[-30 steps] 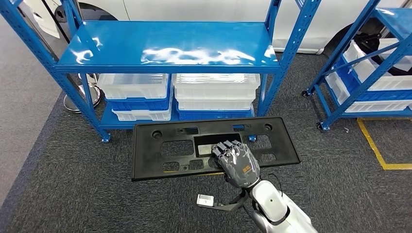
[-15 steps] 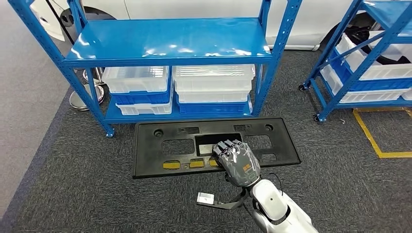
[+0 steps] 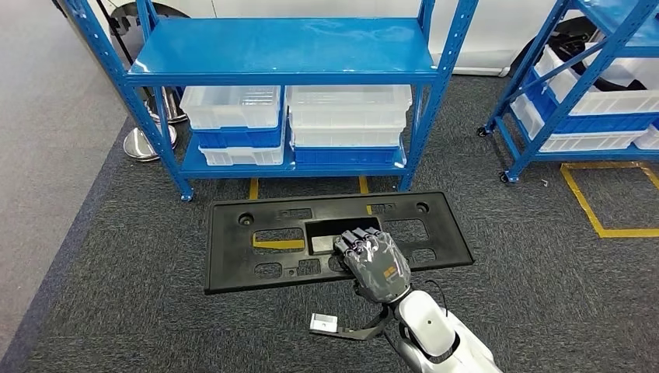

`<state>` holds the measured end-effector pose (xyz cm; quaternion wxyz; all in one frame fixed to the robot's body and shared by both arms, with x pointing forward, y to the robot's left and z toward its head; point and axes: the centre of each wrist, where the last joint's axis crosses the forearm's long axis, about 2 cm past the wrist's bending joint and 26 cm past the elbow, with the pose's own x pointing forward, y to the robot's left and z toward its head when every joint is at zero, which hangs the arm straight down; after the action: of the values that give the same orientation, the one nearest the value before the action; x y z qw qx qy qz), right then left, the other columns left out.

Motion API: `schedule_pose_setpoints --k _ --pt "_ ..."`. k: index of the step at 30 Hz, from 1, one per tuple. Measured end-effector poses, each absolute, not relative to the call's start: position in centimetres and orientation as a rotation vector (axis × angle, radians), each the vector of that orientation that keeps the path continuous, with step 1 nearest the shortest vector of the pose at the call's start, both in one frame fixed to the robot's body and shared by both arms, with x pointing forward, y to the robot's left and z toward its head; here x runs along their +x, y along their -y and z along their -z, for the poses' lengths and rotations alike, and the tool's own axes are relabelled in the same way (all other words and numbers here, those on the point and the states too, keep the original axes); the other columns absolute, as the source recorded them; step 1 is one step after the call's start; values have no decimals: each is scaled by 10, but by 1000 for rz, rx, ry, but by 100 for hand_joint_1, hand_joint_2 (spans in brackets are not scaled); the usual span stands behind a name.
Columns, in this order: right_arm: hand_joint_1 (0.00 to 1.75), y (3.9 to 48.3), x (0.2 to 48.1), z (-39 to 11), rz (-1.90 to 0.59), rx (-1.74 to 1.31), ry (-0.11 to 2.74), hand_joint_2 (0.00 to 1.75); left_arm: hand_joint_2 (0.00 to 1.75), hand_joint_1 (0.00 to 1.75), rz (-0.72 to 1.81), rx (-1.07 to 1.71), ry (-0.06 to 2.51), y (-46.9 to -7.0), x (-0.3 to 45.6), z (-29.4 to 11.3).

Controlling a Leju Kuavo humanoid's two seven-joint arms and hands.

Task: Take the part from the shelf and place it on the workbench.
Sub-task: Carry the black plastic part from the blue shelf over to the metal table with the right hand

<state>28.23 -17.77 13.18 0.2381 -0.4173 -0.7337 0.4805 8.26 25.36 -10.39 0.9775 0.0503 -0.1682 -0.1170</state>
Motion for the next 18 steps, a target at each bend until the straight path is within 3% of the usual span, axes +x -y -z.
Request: schedule_pose_setpoints --k 18 --pt "162 174 280 -128 -1322 -1118 1993 175 175 0 250 93 347 -254 77 105"
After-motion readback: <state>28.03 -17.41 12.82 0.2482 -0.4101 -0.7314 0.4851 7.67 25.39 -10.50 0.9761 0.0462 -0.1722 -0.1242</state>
